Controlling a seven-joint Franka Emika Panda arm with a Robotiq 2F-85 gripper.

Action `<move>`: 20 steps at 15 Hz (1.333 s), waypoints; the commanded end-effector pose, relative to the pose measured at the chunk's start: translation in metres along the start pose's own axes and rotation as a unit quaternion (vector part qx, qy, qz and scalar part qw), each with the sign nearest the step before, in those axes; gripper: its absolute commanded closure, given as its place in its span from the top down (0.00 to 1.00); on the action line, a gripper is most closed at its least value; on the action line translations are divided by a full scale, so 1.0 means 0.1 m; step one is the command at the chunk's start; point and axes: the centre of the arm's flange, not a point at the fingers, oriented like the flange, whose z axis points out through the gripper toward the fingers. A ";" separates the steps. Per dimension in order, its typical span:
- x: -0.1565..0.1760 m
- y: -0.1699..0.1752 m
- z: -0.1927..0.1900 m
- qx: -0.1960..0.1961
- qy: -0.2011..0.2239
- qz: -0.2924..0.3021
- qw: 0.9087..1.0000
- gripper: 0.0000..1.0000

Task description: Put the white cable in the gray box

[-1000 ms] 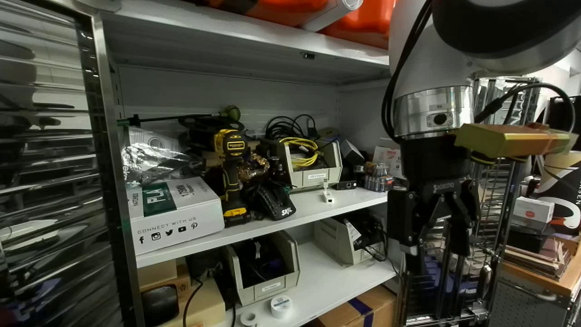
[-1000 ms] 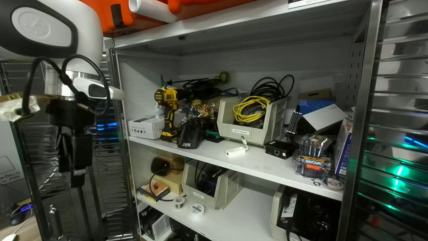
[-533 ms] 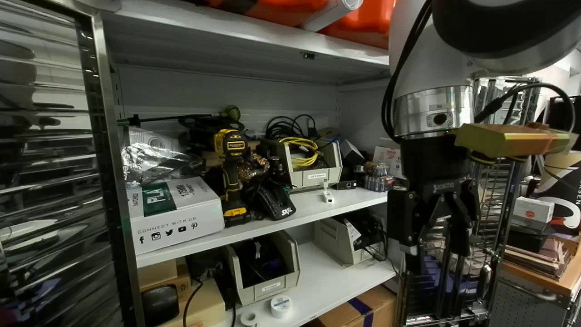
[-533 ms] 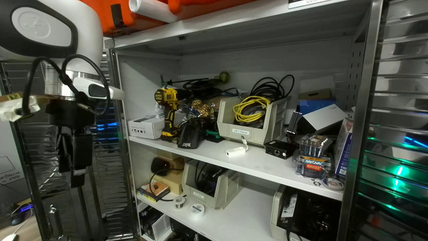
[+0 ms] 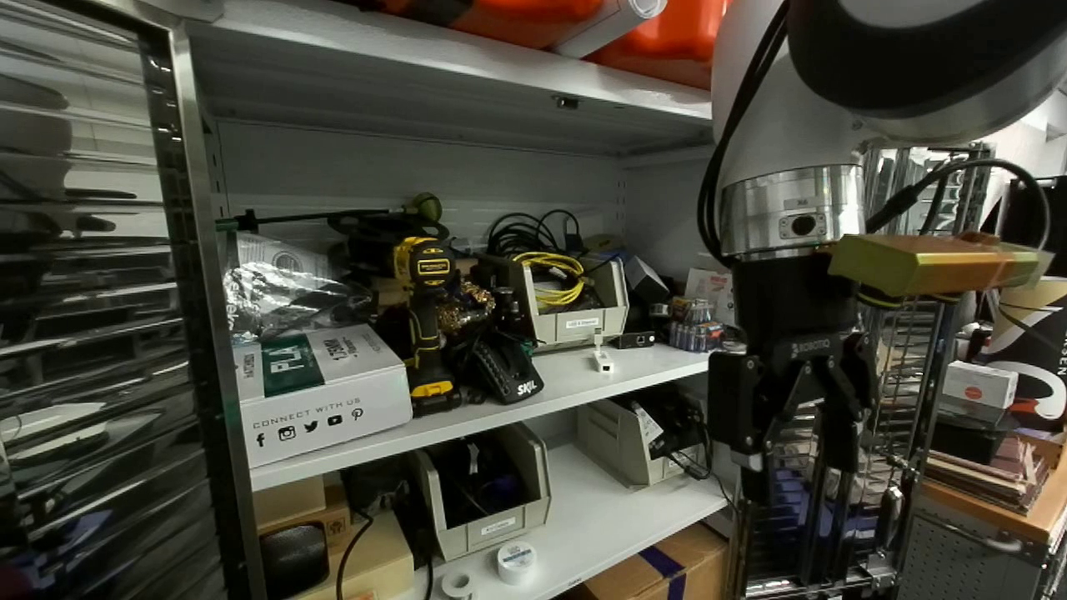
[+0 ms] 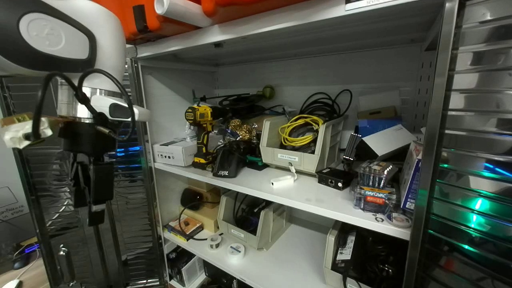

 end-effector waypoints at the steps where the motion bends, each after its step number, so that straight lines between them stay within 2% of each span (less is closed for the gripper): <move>1: 0.29 0.00 0.00 0.003 0.005 0.017 1.000 1.00; 4: 0.57 0.00 0.03 0.007 0.005 0.023 1.000 1.00; 8: 1.00 0.02 0.08 0.021 0.028 0.042 0.999 1.00; 11: 1.37 0.13 0.06 0.020 0.060 0.064 0.996 1.00; 12: 1.53 0.17 0.07 0.039 0.087 0.074 0.993 1.00; 18: 2.24 0.25 -0.13 0.031 0.148 0.089 0.985 1.00; 20: 2.43 0.24 -0.26 0.028 0.156 0.089 0.983 1.00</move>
